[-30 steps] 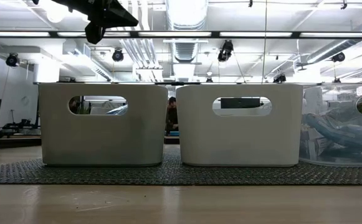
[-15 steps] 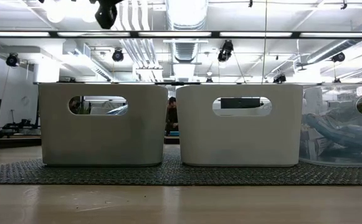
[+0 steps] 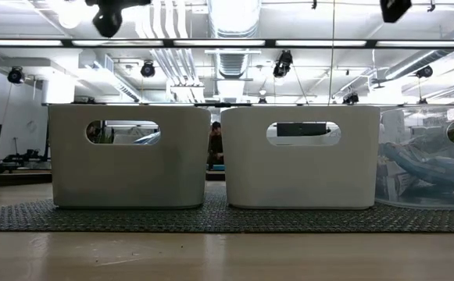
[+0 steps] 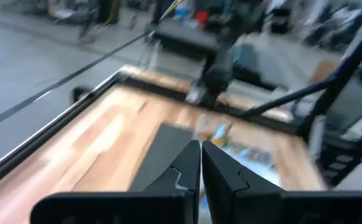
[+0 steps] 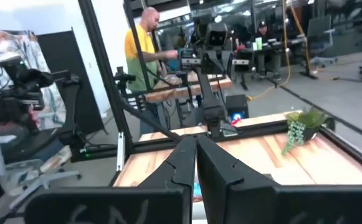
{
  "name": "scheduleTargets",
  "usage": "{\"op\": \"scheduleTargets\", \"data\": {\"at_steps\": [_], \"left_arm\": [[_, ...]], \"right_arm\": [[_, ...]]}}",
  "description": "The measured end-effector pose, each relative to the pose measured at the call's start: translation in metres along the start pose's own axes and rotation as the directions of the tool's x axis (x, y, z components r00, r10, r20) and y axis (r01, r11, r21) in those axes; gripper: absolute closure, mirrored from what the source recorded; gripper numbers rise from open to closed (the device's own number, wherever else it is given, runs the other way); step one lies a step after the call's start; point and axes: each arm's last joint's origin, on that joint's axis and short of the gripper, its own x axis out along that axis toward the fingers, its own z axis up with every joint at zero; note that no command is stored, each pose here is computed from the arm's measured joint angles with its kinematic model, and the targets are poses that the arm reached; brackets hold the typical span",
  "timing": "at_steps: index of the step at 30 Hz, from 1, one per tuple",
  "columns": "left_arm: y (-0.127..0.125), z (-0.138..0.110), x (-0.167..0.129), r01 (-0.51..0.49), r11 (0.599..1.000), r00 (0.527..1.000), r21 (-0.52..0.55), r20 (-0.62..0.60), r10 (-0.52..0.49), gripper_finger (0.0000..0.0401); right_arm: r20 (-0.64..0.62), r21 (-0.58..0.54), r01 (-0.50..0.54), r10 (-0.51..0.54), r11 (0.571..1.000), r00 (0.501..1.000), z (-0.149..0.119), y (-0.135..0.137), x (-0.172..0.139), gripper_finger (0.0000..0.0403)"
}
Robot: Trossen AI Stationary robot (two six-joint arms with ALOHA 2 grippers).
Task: Pick and place Granola Bars by type
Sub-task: Return to Home Position
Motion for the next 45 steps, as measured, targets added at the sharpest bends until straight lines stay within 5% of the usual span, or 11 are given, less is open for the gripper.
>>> {"op": "scheduleTargets", "data": {"at_steps": [4,12,21,27,45], "left_arm": [[0.004,-0.006,-0.011,-0.086,0.996,0.995,0.011,-0.049,0.087,0.0401],[0.006,-0.015,-0.025,-0.077,0.995,0.997,0.068,-0.006,0.078,0.0401],[0.014,-0.058,-0.028,0.025,0.994,0.973,0.102,0.227,-0.048,0.0401],[0.021,-0.089,-0.025,0.044,0.997,0.971,0.059,0.231,-0.056,0.0401],[0.03,-0.122,-0.016,-0.017,1.0,0.985,0.001,0.173,0.016,0.0401]], "right_arm": [[0.027,0.004,0.053,-0.053,0.999,0.998,-0.012,-0.003,-0.013,0.0394],[0.041,0.014,0.065,-0.066,0.998,0.997,-0.043,-0.011,-0.025,0.0394],[0.049,0.022,0.058,-0.059,0.998,0.997,-0.065,-0.016,-0.028,0.0394],[0.05,0.009,0.057,-0.057,0.998,0.997,-0.076,-0.019,-0.027,0.0394],[-0.031,-0.001,0.078,-0.078,0.997,0.996,-0.111,-0.028,-0.017,0.0394]]}}
